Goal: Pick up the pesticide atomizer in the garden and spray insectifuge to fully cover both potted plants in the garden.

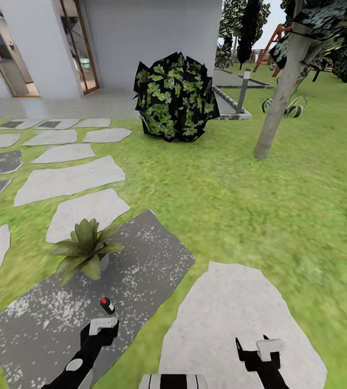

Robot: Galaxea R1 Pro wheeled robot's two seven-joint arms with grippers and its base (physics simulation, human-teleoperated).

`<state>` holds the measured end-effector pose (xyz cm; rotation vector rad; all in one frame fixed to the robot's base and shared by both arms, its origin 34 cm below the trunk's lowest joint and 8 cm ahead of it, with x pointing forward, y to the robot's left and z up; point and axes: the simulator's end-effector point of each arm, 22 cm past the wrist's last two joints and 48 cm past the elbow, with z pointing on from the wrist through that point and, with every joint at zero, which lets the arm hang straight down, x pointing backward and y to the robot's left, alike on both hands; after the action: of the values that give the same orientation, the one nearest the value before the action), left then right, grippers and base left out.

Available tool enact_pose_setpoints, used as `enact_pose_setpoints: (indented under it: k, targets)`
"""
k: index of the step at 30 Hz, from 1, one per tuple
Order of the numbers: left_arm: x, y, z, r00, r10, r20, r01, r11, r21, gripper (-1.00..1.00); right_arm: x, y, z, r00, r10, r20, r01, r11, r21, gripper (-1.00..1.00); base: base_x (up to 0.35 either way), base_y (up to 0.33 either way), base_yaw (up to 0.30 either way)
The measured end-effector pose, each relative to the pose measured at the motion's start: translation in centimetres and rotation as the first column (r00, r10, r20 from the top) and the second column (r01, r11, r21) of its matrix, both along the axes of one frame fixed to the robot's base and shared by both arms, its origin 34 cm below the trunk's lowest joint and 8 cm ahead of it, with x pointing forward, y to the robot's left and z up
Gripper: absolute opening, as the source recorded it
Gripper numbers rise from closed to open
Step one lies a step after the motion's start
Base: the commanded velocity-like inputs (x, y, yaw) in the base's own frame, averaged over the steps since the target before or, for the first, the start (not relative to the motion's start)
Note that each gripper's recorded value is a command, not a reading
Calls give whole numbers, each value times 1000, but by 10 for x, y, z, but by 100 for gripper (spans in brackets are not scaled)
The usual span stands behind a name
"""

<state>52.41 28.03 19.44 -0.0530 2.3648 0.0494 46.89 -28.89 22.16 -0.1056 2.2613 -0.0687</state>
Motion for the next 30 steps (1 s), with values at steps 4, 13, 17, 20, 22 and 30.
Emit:
enact_pose_setpoints:
  k: [4, 13, 17, 20, 22, 30]
  targets:
    - [0, 0, 0, 1000, 1, 0, -1, 1000, 1, 100, 0, 0, 0, 1000, 0, 0, 0, 1000, 0, 100, 93, 59, 15]
    - [0, -1, 0, 1000, -2, -1, 2, 1000, -1, 100, 0, 0, 0, 1000, 0, 0, 0, 1000, 0, 100, 36, -10, 167]
    - [0, -1, 0, 1000, -2, -1, 2, 1000, 0, 100, 0, 0, 0, 1000, 0, 1, 0, 1000, 0, 100, 190, -127, 37]
    - [0, -1, 0, 1000, -2, -1, 2, 1000, 0, 100, 1, 0, 0, 1000, 0, 1, 0, 1000, 0, 100, 184, -117, 9]
    - [0, -1, 0, 1000, -2, -1, 2, 1000, 0, 100, 1, 0, 0, 1000, 0, 1, 0, 1000, 0, 100, 61, -35, 2]
    - [0, -1, 0, 1000, -2, 0, 2, 1000, 0, 100, 1, 0, 0, 1000, 0, 1, 0, 1000, 0, 100, 10, -6, 116]
